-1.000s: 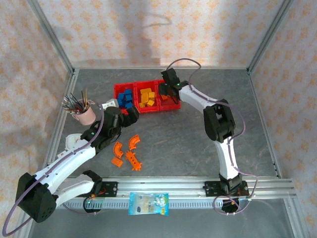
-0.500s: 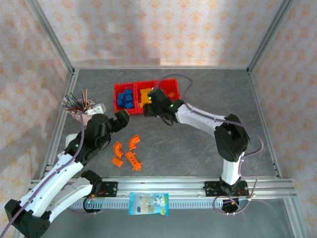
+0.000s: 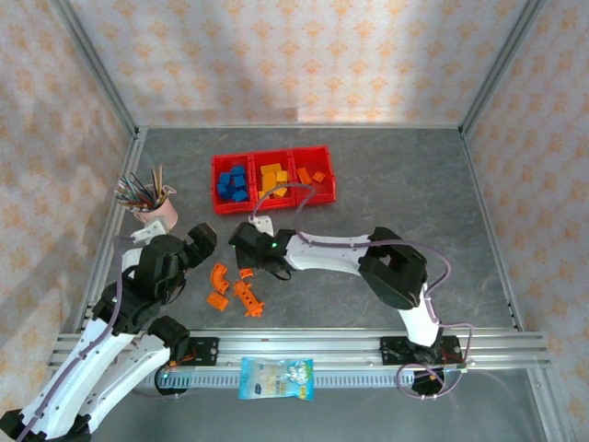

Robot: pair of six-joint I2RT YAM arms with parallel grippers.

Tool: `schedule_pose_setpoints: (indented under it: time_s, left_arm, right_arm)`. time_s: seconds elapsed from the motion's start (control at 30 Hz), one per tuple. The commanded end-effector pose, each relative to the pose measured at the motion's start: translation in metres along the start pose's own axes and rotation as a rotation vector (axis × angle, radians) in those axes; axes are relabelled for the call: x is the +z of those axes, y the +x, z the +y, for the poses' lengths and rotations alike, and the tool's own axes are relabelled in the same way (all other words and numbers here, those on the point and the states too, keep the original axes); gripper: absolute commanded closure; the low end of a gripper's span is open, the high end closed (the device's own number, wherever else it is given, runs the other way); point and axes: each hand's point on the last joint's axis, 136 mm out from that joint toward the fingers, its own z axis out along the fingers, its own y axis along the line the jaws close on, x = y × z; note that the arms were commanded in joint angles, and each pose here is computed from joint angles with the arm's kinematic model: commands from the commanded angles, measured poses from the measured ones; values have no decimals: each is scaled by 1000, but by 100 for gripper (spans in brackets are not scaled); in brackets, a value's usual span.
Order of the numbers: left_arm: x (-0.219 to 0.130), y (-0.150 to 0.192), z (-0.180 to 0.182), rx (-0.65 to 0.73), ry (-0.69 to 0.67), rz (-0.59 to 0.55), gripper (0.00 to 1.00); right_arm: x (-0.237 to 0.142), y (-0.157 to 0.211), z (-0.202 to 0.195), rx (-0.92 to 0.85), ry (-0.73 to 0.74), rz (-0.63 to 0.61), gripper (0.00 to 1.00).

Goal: Sort the legos into containers by color
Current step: Pick up the lego from the center of the table.

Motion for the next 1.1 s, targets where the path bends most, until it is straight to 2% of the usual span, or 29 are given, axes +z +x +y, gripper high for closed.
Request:
schedule_pose_setpoints:
  time_s: [0.0,0.27,0.67,0.83,1.07]
  left_arm:
    - [-1,5,22,-11,-72,1,1]
    - [-1,9,25,-17,-73,8,1]
    - [-2,9,26,-25,-68,5,1]
    - [0,10,21,-24,-48,12,1]
    - [6,7,4,-12,-1,17,1]
  right_arm:
    - [0,3,9,12,33,-28,20]
    - [8,20,25,-55,36,-10,23]
    - [27,36,21,-101,68,42,50]
    - [18,27,24,-105,51,13,65]
    - [-19,-11,3,-60,43,-85,68]
